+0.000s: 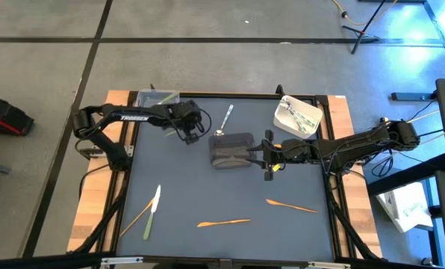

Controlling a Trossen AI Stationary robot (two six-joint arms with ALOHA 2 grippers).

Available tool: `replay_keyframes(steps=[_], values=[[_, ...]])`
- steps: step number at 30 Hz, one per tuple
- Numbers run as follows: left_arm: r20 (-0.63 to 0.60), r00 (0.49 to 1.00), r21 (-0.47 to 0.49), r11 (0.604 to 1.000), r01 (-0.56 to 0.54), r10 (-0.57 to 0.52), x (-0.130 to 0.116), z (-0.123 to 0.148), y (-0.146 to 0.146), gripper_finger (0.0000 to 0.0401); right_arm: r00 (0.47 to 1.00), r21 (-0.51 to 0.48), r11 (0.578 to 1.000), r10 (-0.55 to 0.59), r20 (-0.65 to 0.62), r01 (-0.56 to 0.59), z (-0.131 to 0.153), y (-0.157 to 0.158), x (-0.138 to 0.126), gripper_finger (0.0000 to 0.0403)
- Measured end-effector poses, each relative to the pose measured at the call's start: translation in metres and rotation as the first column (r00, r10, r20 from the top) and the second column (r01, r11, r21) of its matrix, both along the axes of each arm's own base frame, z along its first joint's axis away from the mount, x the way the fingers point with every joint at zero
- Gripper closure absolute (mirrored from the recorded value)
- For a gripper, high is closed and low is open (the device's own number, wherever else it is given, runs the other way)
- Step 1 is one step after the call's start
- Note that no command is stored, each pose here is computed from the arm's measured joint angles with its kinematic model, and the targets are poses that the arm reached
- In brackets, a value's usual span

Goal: Sort silverware by color (type)
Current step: Put the green knife into the transparent bin

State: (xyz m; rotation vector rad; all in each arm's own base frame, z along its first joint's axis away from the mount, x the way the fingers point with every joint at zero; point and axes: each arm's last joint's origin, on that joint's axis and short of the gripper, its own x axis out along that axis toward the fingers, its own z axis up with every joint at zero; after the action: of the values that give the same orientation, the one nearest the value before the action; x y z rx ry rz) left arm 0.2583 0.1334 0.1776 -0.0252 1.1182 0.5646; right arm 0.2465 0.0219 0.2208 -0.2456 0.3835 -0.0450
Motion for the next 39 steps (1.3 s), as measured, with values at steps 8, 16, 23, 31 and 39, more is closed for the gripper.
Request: replay_keyframes(steps=[8,16,23,31,39], values=[[0.123,0.992,0.084,0.996,0.031,-0.041,-0.015,0.046,-0.014,0.0400,1.000,0.002,1.000,-0.001,0.000,0.001,0.000,0.000,0.000,0.0249],[0.192,0.981,0.280,0.959,-0.037,-0.018,-0.041,0.086,-0.014,0.0401,1.000,0.002,1.000,-0.001,-0.002,0.001,0.000,0.000,0.000,0.0249],[0.239,0.971,0.430,0.895,-0.118,0.013,-0.071,0.066,0.003,0.0401,1.000,0.000,1.000,0.001,-0.023,-0.001,-0.005,0.000,0.003,0.0249],[0.303,0.953,0.544,0.822,-0.165,-0.009,-0.102,0.023,0.020,0.0401,1.000,-0.045,0.999,-0.019,0.008,0.019,-0.011,0.000,0.013,0.0249],[0.242,0.963,0.537,0.809,-0.237,0.122,-0.129,-0.009,0.022,0.0401,1.000,-0.057,0.998,-0.012,0.011,0.012,-0.013,0.001,0.015,0.0249]])
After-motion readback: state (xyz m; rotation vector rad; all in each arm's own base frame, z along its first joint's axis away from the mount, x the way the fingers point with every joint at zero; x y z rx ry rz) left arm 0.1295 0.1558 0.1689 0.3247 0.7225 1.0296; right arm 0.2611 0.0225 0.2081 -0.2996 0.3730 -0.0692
